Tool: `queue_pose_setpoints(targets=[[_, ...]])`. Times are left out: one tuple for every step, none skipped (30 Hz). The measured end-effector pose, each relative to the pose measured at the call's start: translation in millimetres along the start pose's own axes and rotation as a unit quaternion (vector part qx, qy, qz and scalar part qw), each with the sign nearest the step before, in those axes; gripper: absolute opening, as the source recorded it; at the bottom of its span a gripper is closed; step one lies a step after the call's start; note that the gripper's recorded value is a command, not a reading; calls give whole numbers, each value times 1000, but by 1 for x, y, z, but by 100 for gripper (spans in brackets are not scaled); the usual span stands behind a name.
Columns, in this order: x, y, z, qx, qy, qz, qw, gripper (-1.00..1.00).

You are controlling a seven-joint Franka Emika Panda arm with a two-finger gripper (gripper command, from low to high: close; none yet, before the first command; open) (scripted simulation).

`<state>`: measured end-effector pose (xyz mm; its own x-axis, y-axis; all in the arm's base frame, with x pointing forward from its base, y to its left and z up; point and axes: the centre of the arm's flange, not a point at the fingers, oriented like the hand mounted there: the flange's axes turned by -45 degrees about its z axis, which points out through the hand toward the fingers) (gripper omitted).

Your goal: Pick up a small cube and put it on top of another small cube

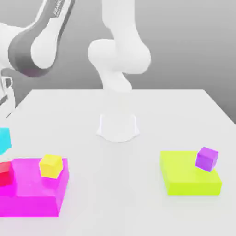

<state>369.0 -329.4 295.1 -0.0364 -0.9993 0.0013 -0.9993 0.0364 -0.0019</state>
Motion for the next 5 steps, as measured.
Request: queue_pose_setpoints(targets=[[-10,-8,15,0,0,-15,1000,-100],[-13,-10,27,0,0,-19,1000,100],[-13,-10,27,0,0,-19,1000,100],[-13,-10,27,0,0,-19,1000,100],[-13,-10,27,0,0,-19,1000,100]])
